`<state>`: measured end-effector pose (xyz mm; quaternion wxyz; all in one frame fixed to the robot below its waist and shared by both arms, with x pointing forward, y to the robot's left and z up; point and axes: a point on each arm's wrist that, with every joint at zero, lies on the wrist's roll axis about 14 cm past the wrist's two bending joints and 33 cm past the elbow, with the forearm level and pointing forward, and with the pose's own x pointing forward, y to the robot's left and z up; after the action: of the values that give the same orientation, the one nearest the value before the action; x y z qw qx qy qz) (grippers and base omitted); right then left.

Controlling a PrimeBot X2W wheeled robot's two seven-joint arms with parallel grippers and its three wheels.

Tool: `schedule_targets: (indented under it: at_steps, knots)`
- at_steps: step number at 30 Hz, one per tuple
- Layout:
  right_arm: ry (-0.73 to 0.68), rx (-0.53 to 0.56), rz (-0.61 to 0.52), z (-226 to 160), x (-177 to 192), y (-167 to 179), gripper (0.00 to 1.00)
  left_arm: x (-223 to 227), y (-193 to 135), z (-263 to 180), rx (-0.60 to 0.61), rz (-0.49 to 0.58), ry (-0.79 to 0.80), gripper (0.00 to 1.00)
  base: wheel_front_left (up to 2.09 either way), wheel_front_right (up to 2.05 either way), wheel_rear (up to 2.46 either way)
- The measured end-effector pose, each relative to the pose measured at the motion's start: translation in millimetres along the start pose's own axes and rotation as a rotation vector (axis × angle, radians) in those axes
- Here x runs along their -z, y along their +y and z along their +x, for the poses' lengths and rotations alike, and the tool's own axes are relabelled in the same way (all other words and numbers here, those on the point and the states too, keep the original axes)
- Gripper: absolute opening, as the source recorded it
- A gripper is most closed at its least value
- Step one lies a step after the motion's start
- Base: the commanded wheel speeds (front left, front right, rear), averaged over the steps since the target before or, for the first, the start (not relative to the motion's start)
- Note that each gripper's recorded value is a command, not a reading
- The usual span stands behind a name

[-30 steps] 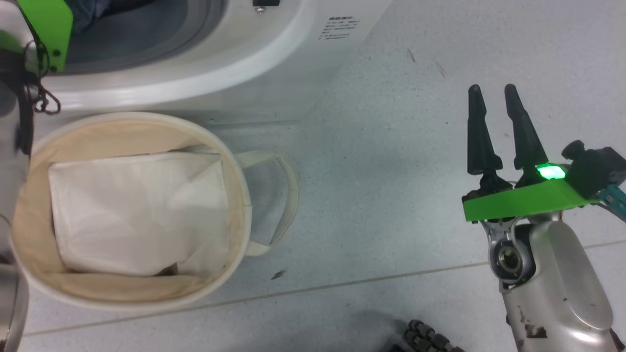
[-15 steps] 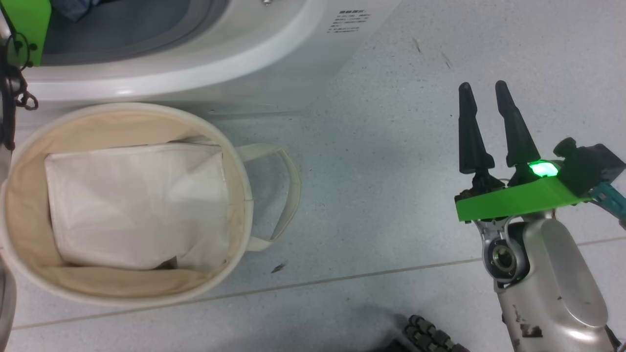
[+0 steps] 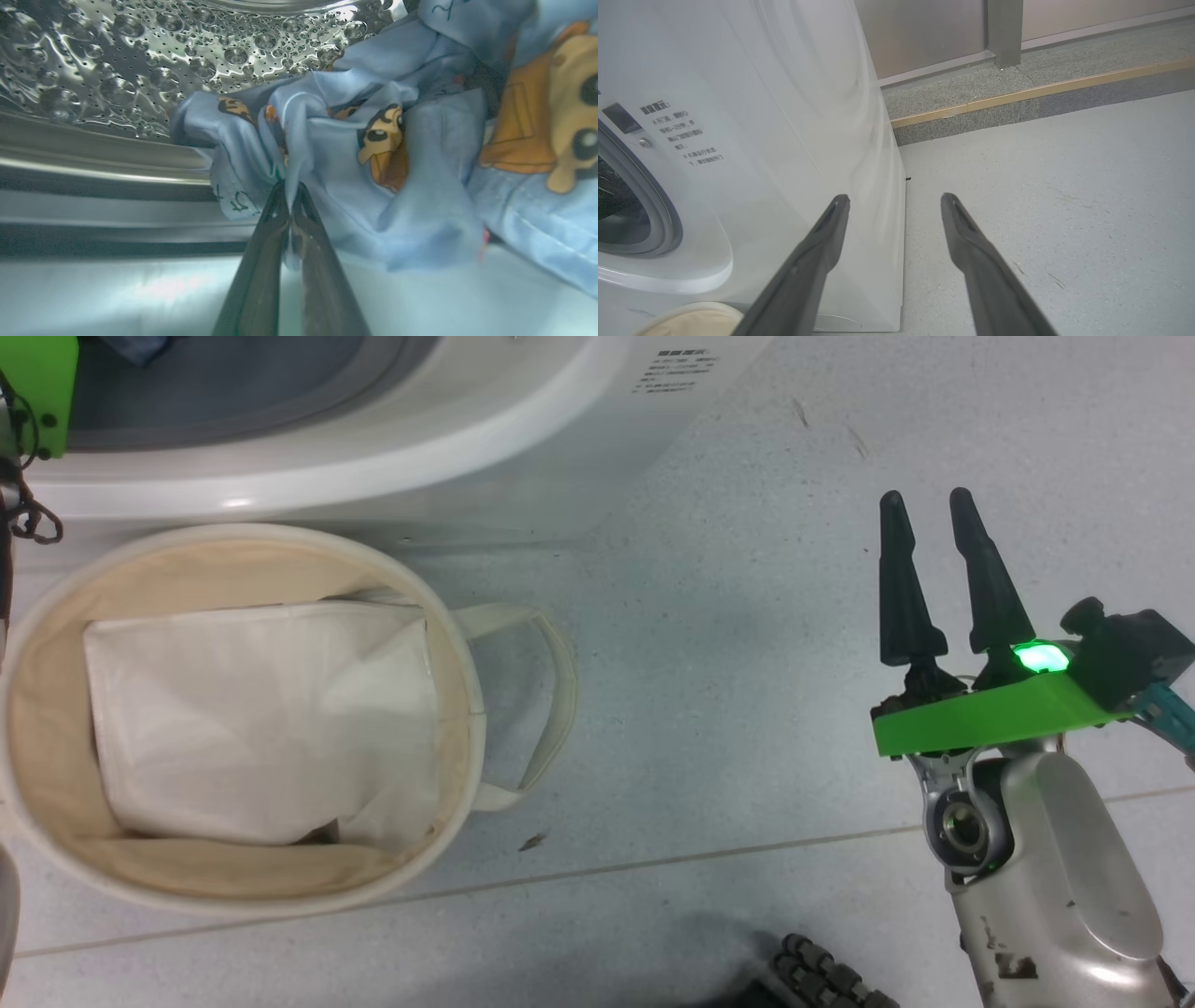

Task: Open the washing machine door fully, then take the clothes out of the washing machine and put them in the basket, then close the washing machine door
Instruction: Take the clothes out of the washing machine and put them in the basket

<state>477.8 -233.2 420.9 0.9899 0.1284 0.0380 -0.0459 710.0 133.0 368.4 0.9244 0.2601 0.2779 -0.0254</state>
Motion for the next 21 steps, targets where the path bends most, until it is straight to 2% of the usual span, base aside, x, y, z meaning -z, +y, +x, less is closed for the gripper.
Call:
schedule_targets:
  at_steps: [5,11,14,21]
  knots:
    - [-0.012,-0.012,0.005,0,-5,5,1.00,-6,6,-6,0.004,-0.017,-0.018,0.00,0.00,0.00,0.00]
    - [-0.039,-0.019,0.009,-3,-18,8,1.00,-31,12,-22,0.015,-0.086,-0.145,0.00,0.00,0.00,0.00]
    - [-0.056,-0.019,0.011,-7,-27,9,1.00,-34,7,-33,0.055,-0.155,-0.178,0.00,0.00,0.00,0.00]
    - [-0.082,-0.019,0.026,-24,-42,12,1.00,-34,0,-68,0.116,-0.218,-0.254,0.00,0.00,0.00,0.00]
